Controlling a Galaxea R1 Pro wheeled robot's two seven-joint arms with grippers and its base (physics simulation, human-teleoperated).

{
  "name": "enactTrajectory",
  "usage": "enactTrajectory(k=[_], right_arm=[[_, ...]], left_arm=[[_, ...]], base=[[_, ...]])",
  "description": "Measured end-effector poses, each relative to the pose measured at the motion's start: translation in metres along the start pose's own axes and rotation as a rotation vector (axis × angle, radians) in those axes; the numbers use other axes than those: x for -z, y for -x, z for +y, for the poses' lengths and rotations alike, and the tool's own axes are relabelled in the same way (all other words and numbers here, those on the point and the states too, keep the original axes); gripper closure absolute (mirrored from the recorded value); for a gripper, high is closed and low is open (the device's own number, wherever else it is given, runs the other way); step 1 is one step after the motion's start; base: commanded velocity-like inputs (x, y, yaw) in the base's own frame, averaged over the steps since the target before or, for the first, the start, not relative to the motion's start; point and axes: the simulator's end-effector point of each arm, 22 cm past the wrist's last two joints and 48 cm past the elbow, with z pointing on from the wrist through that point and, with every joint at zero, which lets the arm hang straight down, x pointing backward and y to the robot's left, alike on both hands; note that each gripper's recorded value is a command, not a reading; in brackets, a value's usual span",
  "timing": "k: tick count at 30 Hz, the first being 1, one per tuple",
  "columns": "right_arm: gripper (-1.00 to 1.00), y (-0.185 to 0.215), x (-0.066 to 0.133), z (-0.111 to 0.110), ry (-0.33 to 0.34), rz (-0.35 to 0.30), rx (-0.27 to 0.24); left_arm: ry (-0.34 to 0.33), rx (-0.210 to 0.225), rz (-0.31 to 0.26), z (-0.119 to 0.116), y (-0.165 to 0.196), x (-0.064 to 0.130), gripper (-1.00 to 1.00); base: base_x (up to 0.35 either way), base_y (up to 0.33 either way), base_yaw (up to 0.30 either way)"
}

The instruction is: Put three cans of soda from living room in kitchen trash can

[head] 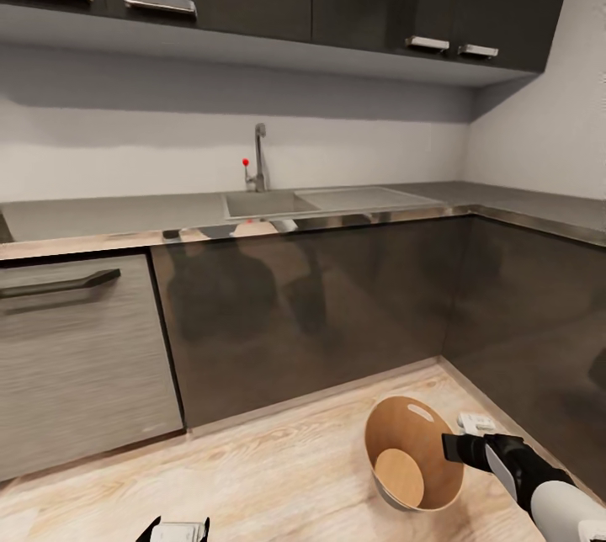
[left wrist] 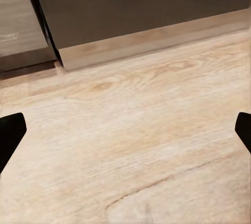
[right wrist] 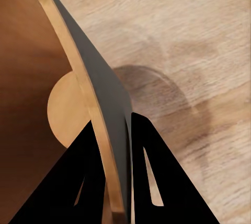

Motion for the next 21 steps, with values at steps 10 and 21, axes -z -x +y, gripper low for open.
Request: enactTrajectory(k=[10, 21], right_arm=[[1.00, 0.018, 0.014, 0.003, 0.001, -0.004, -0.001], [1.00, 0.037, 0.029, 0.006, 0.001, -0.002, -0.001]], left_arm=[[0.000, 0.000, -0.004, 0.000, 0.022, 0.005, -1.00], [-0.001, -0.001, -0.003, 0.001, 0.047, 0.010, -1.00]], base=[[0.000, 0.000, 0.000], [0.000, 0.000, 0.000]])
